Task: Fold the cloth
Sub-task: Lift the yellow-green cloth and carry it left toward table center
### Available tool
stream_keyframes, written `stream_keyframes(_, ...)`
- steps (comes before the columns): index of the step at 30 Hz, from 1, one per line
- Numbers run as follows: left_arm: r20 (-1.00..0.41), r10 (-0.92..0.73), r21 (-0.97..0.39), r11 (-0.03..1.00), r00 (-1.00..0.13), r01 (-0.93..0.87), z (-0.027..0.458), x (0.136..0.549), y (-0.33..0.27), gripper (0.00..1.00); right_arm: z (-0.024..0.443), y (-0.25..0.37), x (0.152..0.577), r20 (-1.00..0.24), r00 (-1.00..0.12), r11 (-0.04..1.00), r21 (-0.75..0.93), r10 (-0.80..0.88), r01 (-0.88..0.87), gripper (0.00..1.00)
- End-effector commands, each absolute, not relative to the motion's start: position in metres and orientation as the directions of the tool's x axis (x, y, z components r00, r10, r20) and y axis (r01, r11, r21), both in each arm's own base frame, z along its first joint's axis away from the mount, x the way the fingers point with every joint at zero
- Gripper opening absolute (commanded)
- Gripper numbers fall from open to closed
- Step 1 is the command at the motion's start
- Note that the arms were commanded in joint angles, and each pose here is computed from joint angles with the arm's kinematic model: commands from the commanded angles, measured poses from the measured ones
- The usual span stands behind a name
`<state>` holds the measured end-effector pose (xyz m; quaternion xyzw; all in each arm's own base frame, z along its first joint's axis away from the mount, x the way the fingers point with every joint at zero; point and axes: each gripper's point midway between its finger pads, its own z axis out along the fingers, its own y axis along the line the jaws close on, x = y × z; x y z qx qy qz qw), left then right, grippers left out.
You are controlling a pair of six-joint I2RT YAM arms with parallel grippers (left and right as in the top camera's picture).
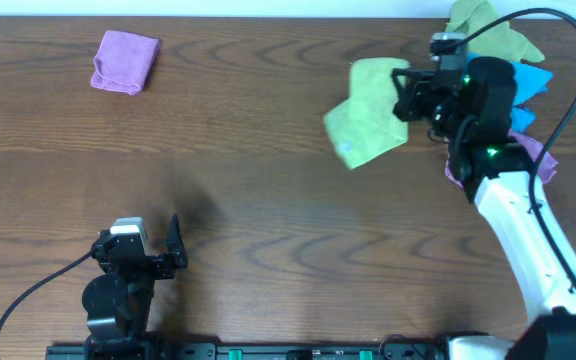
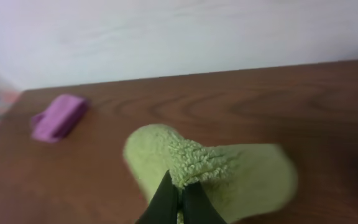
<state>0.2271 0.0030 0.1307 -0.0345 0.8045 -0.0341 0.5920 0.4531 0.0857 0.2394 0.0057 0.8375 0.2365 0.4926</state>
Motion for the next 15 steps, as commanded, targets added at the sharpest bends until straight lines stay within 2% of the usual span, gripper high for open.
stream_keyframes(1, -0.942, -0.110, -0.109, 0.994, -0.317, -0.023, 0.120, 0.227, 0.004, 0.95, 0.268, 0.054, 0.470, -0.867, -0.427, 0.919, 0.356, 0.257, -0.170, 0.01)
stream_keyframes(3, -0.942, -0.110, -0.109, 0.994, -0.317, -0.023, 0.120, 0.227, 0.004, 0.95, 0.285, 0.058, 0.473, -0.878, -0.404, 0.911, 0.359, 0.255, -0.205, 0.01)
stream_keyframes(6, -0.942, -0.110, -0.109, 0.994, -0.317, -0.023, 0.120, 0.227, 0.004, 0.95, 0.297, 0.101, 0.469, -0.878, -0.425, 0.856, 0.384, 0.221, -0.347, 0.01)
stream_keyframes(11, -0.942, -0.110, -0.109, 0.994, -0.317, -0.023, 0.120, 0.227, 0.004, 0.95, 0.253, 0.223, 0.429, -0.801, -0.595, 0.671, 0.477, 0.065, -0.569, 0.01)
stream_keyframes(12, -0.942, -0.110, -0.109, 0.994, -0.317, -0.023, 0.120, 0.227, 0.004, 0.95, 0.236, 0.259, 0.408, -0.768, -0.640, 0.599, 0.512, -0.002, -0.616, 0.15)
stream_keyframes(13, -0.942, -0.110, -0.109, 0.994, -0.317, -0.023, 0.120, 0.227, 0.004, 0.95, 0.219, 0.291, 0.386, -0.732, -0.677, 0.528, 0.548, -0.072, -0.649, 0.74)
stream_keyframes(14, -0.942, -0.110, -0.108, 0.994, -0.317, -0.023, 0.120, 0.227, 0.004, 0.95, 0.207, 0.312, 0.369, -0.706, -0.697, 0.487, 0.569, -0.124, -0.663, 0.99)
stream_keyframes(15, -0.942, -0.110, -0.109, 0.994, -0.317, -0.023, 0.120, 0.227, 0.004, 0.95, 0.196, 0.325, 0.358, -0.684, -0.712, 0.466, 0.583, -0.160, -0.665, 0.99)
